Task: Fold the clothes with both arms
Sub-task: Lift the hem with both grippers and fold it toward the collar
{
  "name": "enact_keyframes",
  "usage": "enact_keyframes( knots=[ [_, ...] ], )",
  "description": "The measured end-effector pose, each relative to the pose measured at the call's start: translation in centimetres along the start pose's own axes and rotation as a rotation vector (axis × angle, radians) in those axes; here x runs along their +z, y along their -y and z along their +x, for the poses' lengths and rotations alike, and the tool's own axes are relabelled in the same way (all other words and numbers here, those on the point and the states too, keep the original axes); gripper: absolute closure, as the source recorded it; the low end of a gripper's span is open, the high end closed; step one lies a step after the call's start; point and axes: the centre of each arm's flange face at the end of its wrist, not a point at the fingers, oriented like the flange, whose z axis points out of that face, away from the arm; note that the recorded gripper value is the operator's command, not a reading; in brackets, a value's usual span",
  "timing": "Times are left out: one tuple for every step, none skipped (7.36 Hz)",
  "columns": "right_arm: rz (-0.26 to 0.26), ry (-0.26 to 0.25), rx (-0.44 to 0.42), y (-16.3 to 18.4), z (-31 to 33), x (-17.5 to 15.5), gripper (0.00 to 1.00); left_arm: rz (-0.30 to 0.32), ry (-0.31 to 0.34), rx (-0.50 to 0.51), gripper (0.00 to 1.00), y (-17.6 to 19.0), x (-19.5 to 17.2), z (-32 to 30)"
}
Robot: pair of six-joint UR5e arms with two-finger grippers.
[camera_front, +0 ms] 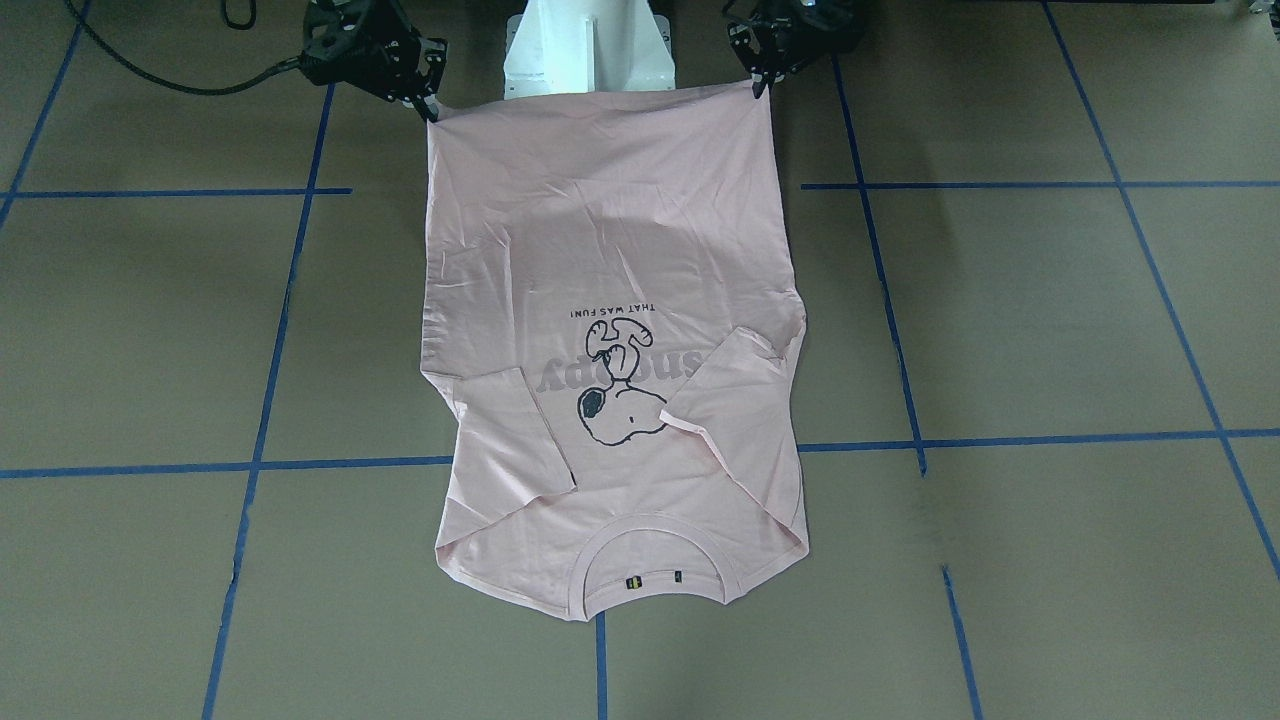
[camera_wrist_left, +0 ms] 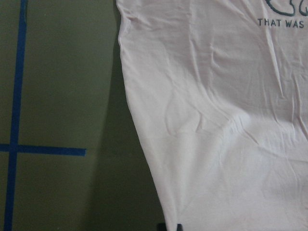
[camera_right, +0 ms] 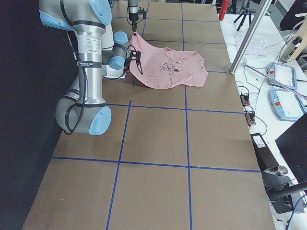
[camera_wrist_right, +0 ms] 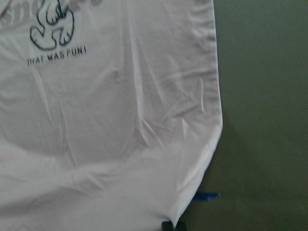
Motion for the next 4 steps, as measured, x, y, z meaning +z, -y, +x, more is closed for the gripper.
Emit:
enact_keyframes(
  knots=[
    [0.057, 0.003, -0.020, 3.5, -0.1, -0.3, 1.00, 0.045, 0.016, 0.020, 1.00, 2.8, 0.5, -0.1],
    [0.107, -0.001, -0.038, 7.0, 0.2, -1.0, 1.00, 0.086, 0.040, 0.041, 1.00, 5.6, 1.0, -0.4],
    [0.145, -0.003, -0.033, 10.5, 0.0, -1.1, 1.00, 0.127, 0.064, 0.058, 1.00, 8.6, 1.3, -0.8],
    [0.171, -0.005, -0.017, 13.8, -1.0, -0.5, 1.00, 0.173, 0.089, 0.064, 1.00, 12.3, 1.5, -1.0]
  ],
)
